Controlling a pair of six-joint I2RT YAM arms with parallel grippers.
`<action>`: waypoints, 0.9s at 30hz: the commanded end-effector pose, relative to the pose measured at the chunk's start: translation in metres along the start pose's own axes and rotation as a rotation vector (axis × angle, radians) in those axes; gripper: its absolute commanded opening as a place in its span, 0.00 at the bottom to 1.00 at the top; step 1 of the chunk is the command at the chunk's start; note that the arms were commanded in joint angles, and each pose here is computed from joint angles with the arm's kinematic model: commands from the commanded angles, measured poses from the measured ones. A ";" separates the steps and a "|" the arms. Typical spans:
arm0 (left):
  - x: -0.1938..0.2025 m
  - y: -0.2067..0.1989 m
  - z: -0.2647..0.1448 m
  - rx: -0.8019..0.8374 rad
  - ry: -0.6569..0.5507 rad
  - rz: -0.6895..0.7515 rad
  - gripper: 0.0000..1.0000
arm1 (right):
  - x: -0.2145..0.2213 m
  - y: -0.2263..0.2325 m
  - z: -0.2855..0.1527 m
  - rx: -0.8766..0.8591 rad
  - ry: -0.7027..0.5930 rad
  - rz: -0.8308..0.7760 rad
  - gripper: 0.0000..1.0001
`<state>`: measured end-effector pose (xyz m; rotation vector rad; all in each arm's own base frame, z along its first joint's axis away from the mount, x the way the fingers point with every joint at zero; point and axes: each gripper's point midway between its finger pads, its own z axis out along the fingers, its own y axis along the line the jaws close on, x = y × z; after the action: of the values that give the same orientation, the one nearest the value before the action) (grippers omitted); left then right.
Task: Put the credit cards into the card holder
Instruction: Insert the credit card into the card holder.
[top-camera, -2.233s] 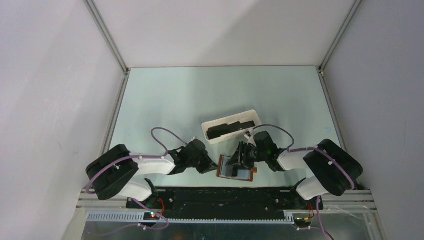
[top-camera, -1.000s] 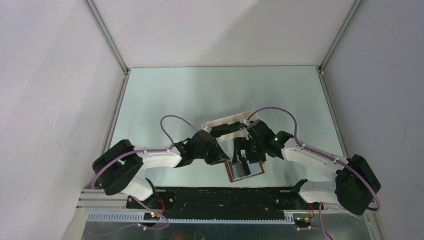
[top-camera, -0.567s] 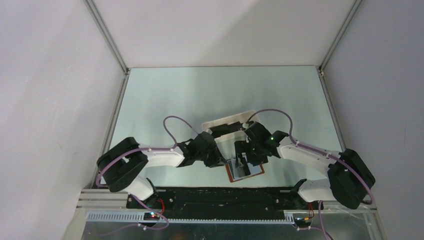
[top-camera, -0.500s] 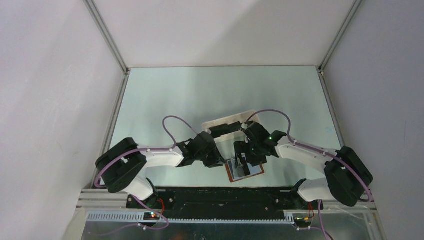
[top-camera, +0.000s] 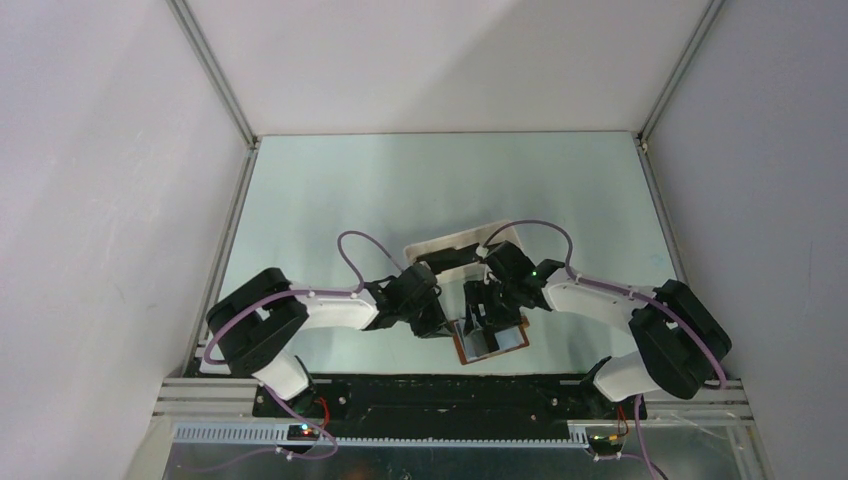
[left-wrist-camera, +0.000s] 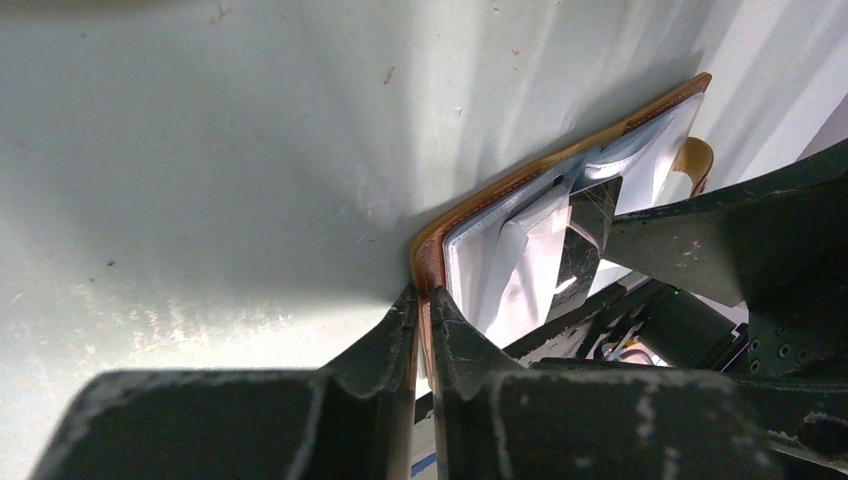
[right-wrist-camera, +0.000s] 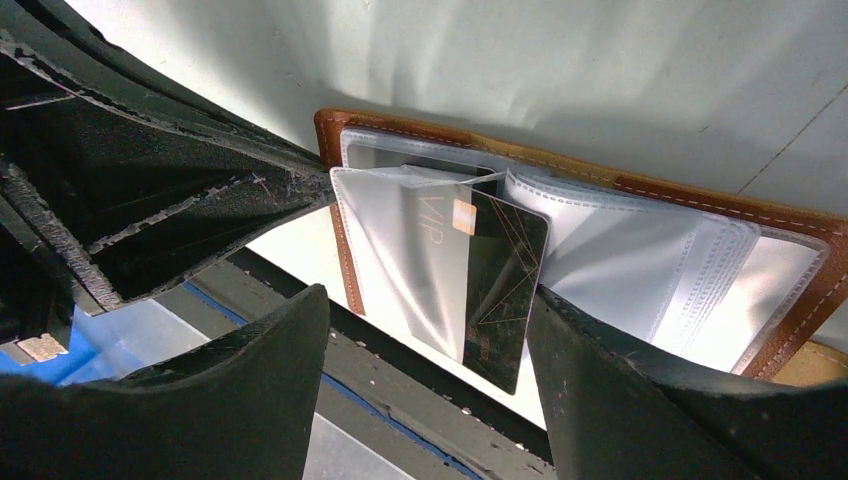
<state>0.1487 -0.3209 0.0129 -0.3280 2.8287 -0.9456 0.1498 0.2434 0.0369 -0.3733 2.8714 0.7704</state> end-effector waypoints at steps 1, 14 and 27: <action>0.003 -0.002 0.006 -0.009 0.014 0.026 0.13 | -0.001 0.030 0.005 -0.129 0.022 -0.024 0.75; 0.008 -0.004 0.008 0.049 0.030 -0.025 0.01 | 0.006 0.049 0.018 -0.200 0.008 0.064 0.81; 0.004 0.001 0.000 0.063 0.008 -0.038 0.08 | -0.001 0.044 0.004 -0.115 -0.015 -0.027 0.87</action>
<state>0.1490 -0.3231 0.0125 -0.3654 2.8158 -1.0220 0.1378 0.2649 0.0381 -0.3184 2.8798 0.8836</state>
